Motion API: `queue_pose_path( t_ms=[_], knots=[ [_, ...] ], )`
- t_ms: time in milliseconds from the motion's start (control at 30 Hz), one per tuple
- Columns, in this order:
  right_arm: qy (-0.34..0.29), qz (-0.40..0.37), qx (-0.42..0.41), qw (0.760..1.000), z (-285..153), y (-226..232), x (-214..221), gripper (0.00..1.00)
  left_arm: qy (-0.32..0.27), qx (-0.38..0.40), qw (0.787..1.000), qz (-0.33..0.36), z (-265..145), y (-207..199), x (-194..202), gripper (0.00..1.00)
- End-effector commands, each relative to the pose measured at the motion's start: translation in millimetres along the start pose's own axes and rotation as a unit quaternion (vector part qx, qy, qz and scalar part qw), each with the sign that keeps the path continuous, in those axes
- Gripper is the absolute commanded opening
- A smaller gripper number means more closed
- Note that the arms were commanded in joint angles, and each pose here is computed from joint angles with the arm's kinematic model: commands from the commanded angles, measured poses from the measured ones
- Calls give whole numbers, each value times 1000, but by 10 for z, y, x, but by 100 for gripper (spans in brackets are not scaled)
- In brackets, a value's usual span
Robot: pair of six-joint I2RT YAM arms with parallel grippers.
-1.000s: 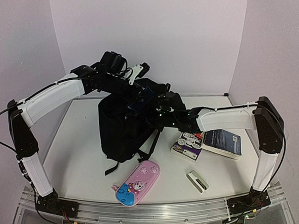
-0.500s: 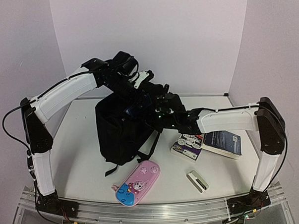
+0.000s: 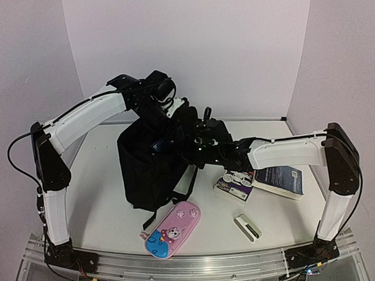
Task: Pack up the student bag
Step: Adjust the student bag at the center of the board.
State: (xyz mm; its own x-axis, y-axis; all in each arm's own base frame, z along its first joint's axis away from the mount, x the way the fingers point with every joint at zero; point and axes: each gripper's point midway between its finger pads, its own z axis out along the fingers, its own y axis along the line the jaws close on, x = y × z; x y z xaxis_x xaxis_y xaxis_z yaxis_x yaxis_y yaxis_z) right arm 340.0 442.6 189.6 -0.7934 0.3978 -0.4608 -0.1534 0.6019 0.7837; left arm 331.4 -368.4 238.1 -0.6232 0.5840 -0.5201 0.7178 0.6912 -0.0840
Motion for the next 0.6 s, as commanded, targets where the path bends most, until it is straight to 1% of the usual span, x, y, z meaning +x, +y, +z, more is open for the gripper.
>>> queue_pose_path(
  t_ms=[0, 100, 200, 367, 467, 567],
  knots=[
    [-103, 10, 15, 994, -249, 37, -540, 0, 115, -20, 993, -24, -283, 70, 699, 0],
    [-102, 11, 21, 994, -223, 2, -527, 0, 106, -5, 994, -30, -381, 9, 701, 0],
    [-99, 6, 22, 995, -189, -3, -513, 0, 122, 3, 992, -38, -357, -18, 768, 0],
    [-107, -24, -2, 994, -238, 143, -565, 0, 166, -26, 985, -43, -152, 90, 970, 0],
    [-115, -44, -19, 992, -313, 265, -599, 0, 167, -42, 984, -43, -77, 155, 996, 0],
    [-116, -55, -27, 991, -352, 333, -585, 0, 151, -63, 986, -44, -65, 232, 944, 0]
  ],
)
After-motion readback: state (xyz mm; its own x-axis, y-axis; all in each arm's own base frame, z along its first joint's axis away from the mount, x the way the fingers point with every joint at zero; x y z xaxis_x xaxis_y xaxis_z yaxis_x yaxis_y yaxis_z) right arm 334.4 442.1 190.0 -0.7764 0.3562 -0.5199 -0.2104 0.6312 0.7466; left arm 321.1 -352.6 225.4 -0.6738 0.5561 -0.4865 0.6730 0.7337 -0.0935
